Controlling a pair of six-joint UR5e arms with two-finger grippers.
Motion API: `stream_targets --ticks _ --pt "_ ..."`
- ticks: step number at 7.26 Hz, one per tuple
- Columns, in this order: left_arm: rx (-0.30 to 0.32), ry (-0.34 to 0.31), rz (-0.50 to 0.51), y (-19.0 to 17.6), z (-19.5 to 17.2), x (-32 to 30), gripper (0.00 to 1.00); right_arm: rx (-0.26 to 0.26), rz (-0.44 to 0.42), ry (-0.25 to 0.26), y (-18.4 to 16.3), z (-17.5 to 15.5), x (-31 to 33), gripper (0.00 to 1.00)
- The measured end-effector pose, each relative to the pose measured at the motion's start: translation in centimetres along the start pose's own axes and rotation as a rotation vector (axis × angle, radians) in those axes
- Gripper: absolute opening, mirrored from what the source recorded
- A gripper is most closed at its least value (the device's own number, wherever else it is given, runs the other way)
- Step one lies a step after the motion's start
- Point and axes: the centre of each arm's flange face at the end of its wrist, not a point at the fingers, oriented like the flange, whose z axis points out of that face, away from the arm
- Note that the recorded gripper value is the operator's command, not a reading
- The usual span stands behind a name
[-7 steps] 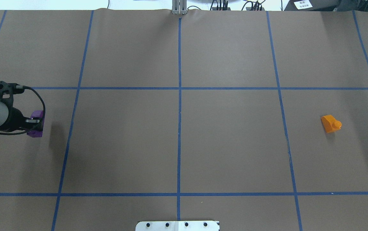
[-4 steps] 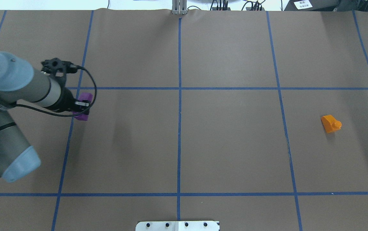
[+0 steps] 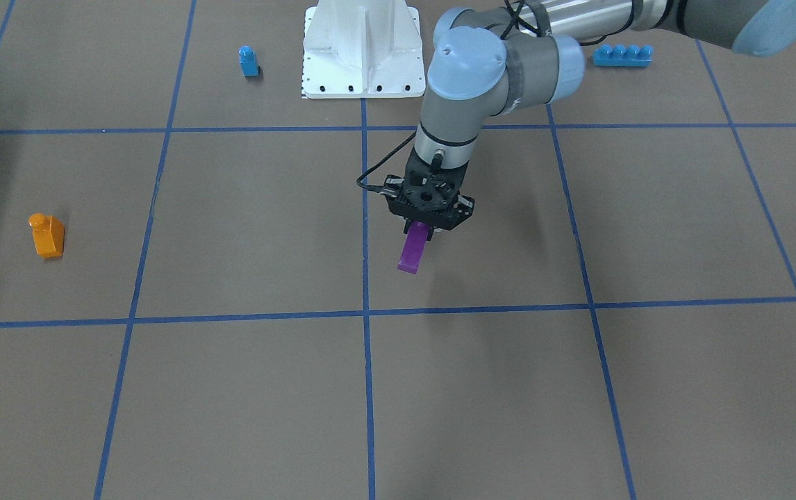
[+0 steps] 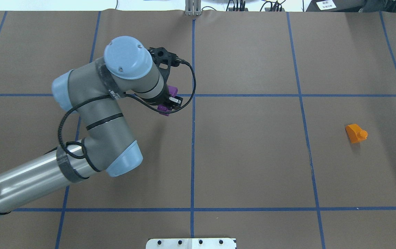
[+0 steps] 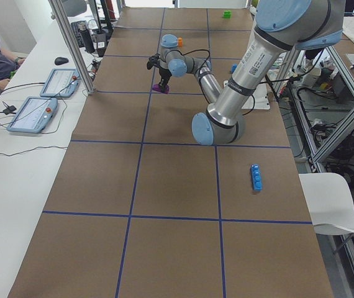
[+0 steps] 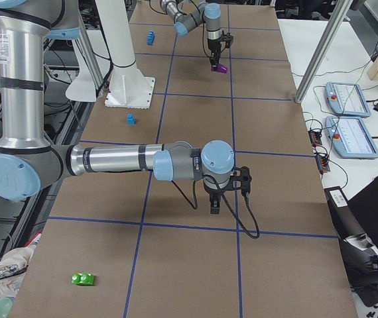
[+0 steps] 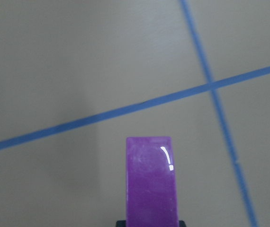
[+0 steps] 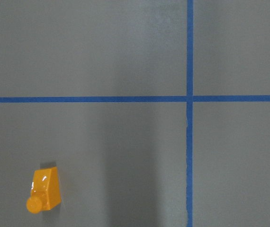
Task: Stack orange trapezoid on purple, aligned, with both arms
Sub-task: 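Carry the purple trapezoid with the left gripper to the table center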
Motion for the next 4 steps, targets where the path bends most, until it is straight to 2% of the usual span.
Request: stream_targets --ticks 2,4 --pt "0.01 0.009 0.046 -2.3 4.0 3.0 0.0 -0.006 0.008 0.0 -0.1 0.3 -0.3 1.0" --pt "-0.01 0.014 0.01 -2.6 6.0 5.6 0.0 -0.007 0.01 -0.001 -0.1 0.4 -0.4 1.0"
